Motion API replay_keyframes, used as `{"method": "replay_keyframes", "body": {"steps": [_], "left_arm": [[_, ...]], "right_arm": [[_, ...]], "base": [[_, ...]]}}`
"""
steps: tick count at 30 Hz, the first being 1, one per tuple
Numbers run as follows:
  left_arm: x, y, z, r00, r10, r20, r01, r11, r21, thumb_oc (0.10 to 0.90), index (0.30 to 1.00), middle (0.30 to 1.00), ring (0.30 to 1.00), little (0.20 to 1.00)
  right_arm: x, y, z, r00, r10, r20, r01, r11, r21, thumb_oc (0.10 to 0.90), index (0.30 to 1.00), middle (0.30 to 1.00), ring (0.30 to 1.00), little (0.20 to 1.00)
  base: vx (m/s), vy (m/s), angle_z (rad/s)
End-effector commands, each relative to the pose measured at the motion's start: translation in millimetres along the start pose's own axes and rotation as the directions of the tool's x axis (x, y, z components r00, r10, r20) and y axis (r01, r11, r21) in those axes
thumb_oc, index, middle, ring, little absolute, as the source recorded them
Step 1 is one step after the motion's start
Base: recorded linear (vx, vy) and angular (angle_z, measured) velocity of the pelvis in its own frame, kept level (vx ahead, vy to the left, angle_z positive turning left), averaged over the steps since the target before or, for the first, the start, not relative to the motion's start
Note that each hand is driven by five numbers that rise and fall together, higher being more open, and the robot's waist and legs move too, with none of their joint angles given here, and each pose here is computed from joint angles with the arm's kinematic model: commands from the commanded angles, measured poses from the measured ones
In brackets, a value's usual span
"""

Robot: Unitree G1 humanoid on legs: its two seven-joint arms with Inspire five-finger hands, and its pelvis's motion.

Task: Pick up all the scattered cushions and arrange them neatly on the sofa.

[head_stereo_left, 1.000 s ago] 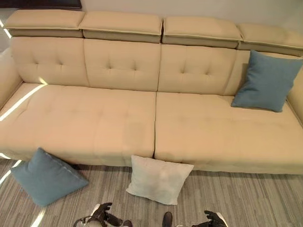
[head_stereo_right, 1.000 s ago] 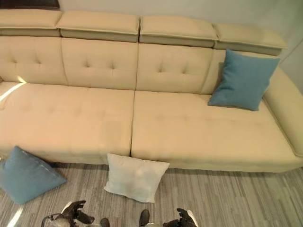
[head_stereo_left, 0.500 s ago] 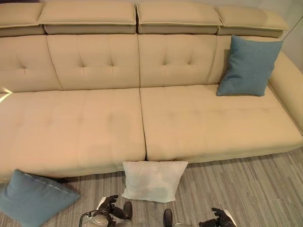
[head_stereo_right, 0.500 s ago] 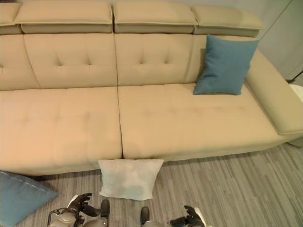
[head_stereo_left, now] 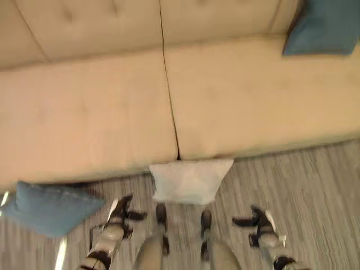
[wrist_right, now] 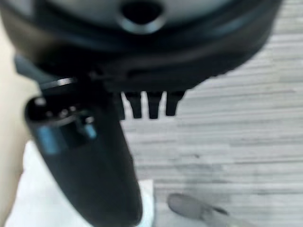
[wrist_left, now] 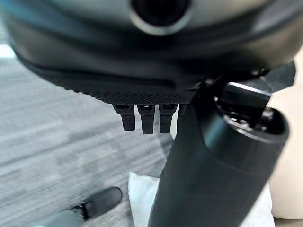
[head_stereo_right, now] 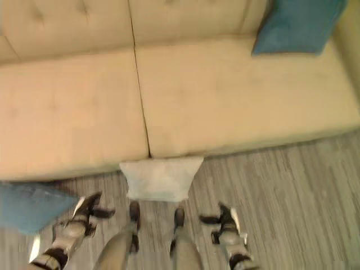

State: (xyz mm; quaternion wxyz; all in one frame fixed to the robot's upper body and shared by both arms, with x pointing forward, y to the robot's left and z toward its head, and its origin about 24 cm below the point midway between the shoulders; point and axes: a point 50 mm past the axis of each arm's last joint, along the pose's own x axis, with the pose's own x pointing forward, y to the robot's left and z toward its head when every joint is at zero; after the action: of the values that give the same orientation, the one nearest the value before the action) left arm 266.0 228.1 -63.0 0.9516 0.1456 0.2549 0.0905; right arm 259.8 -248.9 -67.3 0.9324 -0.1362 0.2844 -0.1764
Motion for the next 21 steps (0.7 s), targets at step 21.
{"method": "replay_keyframes", "body": {"steps": [21], "left_arm": [[19, 17, 172, 0.873, 0.214, 0.438, -0.103, 0.959, -0.263, 0.8, 0.9, 0.9, 0.9, 0.9]], "right_arm": [[-5, -26, 210, 0.782, -0.239, 0.576, 0.045, 0.943, 0.331, 0.8, 0.9, 0.9, 0.9, 0.9]], "base": [[-0.01, -0.027, 0.01]]}}
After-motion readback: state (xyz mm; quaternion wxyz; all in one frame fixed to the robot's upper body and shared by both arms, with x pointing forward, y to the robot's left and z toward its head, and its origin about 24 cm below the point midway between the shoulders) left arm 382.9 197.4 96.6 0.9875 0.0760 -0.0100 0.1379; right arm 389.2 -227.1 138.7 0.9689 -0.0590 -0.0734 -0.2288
